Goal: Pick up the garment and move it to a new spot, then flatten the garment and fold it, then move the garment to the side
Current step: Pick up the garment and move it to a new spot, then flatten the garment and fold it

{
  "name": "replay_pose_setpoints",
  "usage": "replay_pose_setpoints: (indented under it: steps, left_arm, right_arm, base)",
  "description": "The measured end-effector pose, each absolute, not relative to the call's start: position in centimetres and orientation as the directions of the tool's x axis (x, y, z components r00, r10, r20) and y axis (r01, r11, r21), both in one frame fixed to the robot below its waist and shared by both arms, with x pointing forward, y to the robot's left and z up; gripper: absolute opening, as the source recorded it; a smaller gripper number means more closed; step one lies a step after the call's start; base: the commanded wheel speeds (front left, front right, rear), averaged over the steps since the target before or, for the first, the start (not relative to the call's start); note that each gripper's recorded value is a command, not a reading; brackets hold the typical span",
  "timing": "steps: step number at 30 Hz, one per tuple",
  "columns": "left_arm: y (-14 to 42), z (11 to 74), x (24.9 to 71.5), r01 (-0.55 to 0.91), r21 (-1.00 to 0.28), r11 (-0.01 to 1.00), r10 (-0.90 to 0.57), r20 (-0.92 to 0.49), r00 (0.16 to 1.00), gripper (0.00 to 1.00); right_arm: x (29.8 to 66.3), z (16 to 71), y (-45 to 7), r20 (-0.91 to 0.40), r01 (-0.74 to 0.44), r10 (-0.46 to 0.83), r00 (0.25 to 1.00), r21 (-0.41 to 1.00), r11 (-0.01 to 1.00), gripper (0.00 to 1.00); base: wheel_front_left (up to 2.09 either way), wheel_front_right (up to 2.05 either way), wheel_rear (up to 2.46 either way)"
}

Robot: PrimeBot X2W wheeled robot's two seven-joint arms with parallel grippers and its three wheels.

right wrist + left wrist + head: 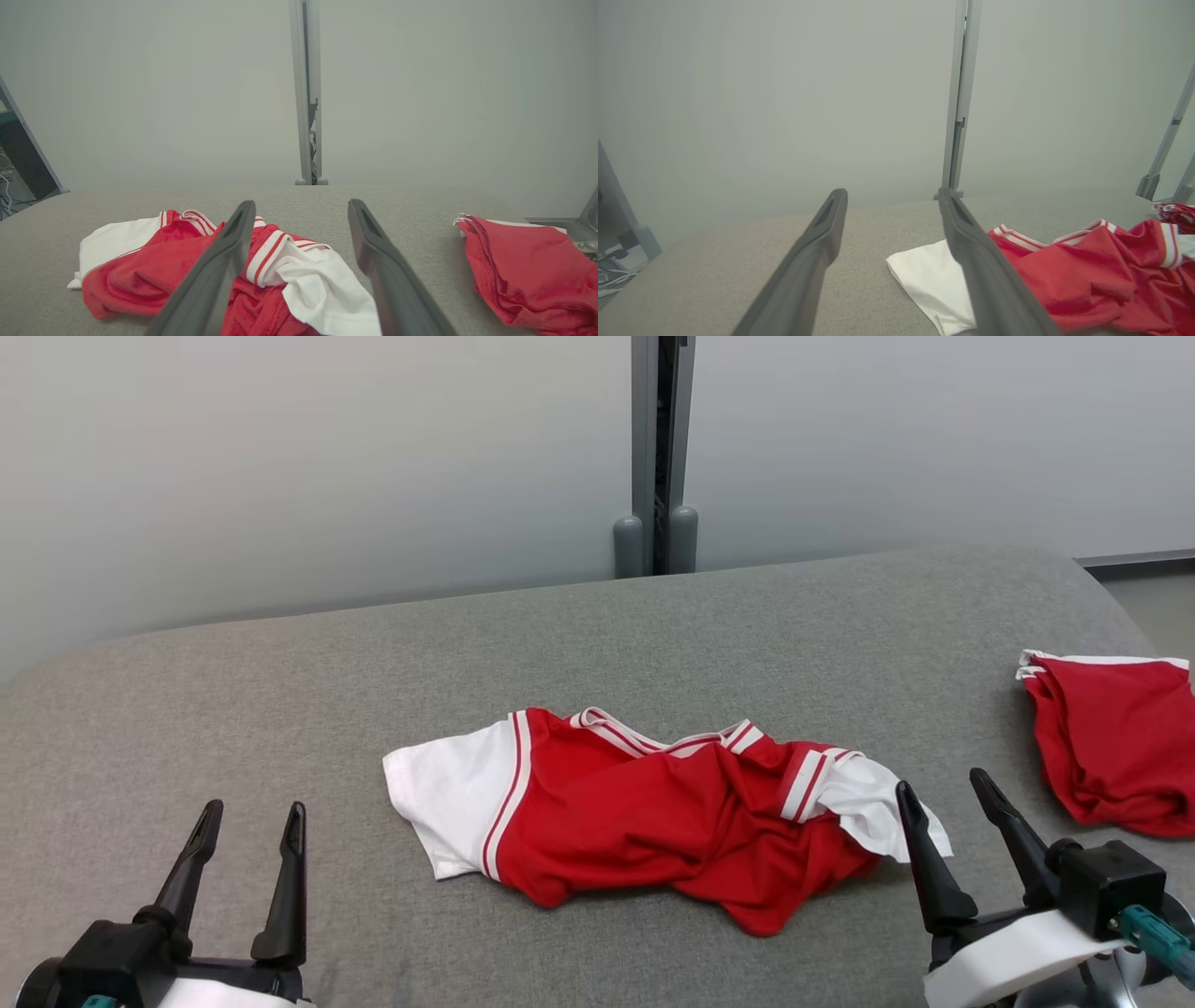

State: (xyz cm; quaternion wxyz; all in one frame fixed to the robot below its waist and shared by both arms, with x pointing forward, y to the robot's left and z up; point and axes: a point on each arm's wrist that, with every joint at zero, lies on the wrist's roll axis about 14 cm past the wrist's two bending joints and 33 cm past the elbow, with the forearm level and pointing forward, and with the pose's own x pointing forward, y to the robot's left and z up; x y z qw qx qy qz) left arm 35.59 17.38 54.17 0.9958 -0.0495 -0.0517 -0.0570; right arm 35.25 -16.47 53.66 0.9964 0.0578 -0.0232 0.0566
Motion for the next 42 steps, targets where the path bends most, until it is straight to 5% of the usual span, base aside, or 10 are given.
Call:
replay_pose_setpoints:
  steps: [42]
  left_arm:
    - [20.4, 53.2, 33.7, 0.029, -0.097, 0.995, -0.022, 0.074, 0.997, 1.0]
  right_arm:
    - [33.7, 54.0, -16.9, 0.045, -0.105, 0.1, 0.994, 0.106, 0.989, 1.0]
  base:
    - [0.0, 0.0, 0.0]
